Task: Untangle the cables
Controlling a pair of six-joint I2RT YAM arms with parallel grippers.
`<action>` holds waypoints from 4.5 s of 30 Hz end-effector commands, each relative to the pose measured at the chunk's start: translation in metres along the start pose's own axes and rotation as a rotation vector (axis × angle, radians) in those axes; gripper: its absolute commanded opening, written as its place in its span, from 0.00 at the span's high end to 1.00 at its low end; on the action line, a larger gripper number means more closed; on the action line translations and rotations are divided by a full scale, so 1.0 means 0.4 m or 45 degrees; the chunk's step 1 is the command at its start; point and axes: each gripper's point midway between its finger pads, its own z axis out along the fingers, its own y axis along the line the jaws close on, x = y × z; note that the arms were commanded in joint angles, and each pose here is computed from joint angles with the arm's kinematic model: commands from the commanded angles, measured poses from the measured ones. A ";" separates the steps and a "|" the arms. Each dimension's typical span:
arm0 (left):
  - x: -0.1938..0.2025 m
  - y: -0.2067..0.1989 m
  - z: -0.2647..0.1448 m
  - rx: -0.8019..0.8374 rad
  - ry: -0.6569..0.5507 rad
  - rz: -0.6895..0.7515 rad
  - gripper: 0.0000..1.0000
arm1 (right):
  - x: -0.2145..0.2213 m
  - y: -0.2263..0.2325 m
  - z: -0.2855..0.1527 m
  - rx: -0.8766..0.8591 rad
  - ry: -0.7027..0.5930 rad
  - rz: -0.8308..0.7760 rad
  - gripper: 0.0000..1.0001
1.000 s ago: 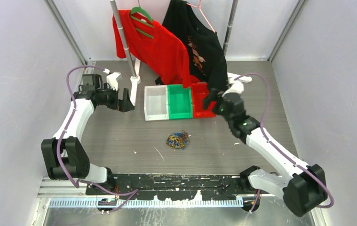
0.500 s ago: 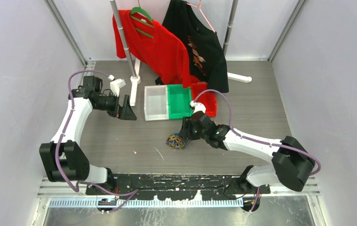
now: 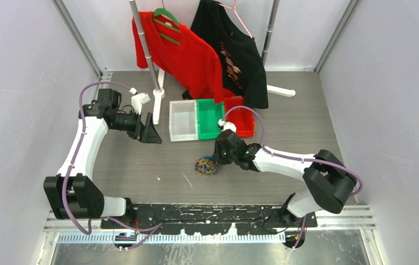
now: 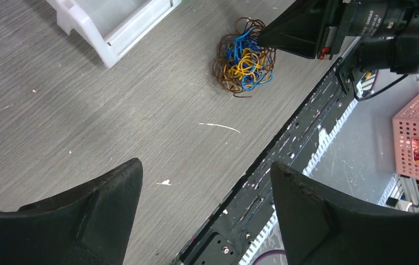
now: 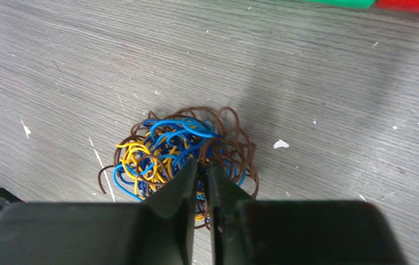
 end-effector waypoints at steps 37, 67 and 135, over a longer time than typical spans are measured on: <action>-0.016 -0.252 0.047 0.394 0.038 0.171 0.29 | -0.287 0.480 -0.312 -1.027 -0.179 0.138 0.99; 0.031 -0.293 0.049 0.479 -0.058 0.206 0.99 | -0.361 0.486 -0.390 -1.151 -0.228 0.366 0.99; 0.046 -0.316 -0.047 0.286 -0.089 0.355 1.00 | -0.185 0.435 -0.431 -1.166 0.218 -0.006 0.99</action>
